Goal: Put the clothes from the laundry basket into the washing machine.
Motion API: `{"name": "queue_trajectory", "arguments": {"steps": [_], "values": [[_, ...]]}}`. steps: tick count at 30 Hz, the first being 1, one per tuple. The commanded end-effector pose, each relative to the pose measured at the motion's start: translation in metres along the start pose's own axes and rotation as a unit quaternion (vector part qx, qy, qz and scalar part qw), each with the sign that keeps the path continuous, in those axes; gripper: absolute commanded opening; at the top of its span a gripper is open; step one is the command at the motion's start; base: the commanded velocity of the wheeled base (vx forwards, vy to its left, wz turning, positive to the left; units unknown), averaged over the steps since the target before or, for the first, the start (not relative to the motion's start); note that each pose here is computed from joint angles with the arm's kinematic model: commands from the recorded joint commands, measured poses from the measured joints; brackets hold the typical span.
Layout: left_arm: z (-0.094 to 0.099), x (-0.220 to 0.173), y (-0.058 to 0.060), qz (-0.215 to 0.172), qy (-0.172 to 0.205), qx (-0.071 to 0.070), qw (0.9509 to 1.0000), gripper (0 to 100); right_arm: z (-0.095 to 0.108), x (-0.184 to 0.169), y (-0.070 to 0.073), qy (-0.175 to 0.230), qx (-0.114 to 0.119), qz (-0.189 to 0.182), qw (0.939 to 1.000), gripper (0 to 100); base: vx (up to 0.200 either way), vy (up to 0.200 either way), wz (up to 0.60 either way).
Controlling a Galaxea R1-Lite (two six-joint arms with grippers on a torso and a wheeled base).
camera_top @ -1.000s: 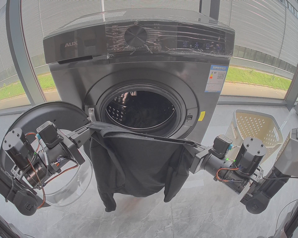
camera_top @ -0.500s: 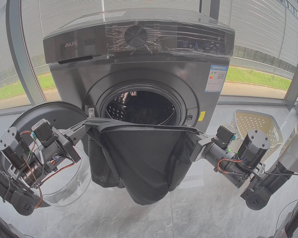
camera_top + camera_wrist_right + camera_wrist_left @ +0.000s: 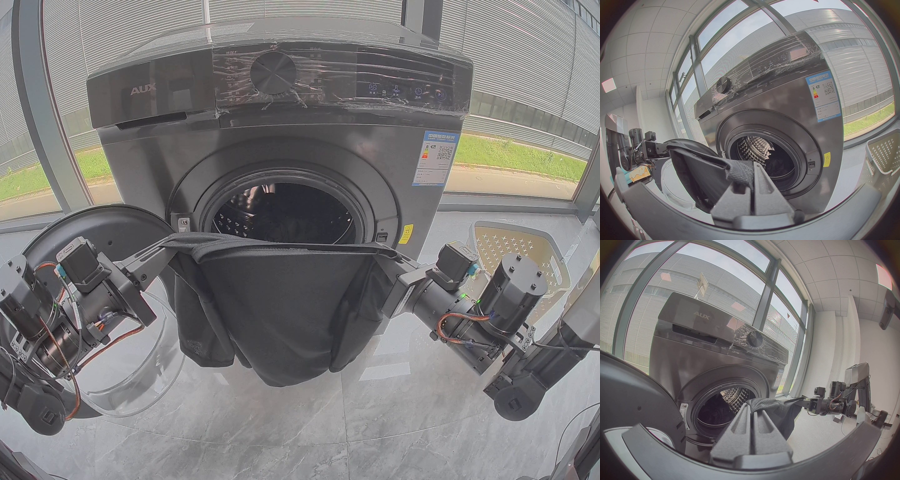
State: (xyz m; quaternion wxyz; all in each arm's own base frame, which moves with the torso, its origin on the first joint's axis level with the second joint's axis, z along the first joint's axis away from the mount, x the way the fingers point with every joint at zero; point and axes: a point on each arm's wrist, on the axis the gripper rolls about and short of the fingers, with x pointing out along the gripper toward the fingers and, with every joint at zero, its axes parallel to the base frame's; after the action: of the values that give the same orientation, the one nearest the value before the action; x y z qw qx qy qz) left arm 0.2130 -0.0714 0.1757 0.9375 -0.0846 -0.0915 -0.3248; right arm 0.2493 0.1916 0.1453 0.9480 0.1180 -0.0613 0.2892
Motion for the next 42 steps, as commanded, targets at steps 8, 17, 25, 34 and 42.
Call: {"name": "queue_trajectory", "arguments": {"steps": [8,17,25,34,42], "values": [[-0.013,-0.01,-0.004,-0.008,0.035,-0.011,0.9993,100,-0.001,0.0,0.0,0.001,0.0,0.0,1.0,0,0.0,0.0,0.0],[-0.061,-0.014,-0.017,-0.057,0.145,-0.052,0.9864,100,0.006,0.02,0.017,-0.034,0.004,0.026,0.9991,0,0.0,0.0,0.0],[-0.099,0.022,-0.02,-0.086,0.183,-0.011,0.9793,100,0.009,0.031,0.062,-0.056,0.02,0.091,0.9941,0,0.0,0.0,0.0],[-0.136,0.056,-0.009,-0.053,0.198,0.021,0.9786,100,0.01,0.027,0.072,-0.057,0.024,0.104,0.9926,0,0.0,0.0,0.0],[-0.151,0.081,-0.003,-0.058,0.184,0.027,0.9808,100,0.009,0.024,0.084,-0.055,0.029,0.119,0.9909,0,0.0,0.0,0.0]]}}
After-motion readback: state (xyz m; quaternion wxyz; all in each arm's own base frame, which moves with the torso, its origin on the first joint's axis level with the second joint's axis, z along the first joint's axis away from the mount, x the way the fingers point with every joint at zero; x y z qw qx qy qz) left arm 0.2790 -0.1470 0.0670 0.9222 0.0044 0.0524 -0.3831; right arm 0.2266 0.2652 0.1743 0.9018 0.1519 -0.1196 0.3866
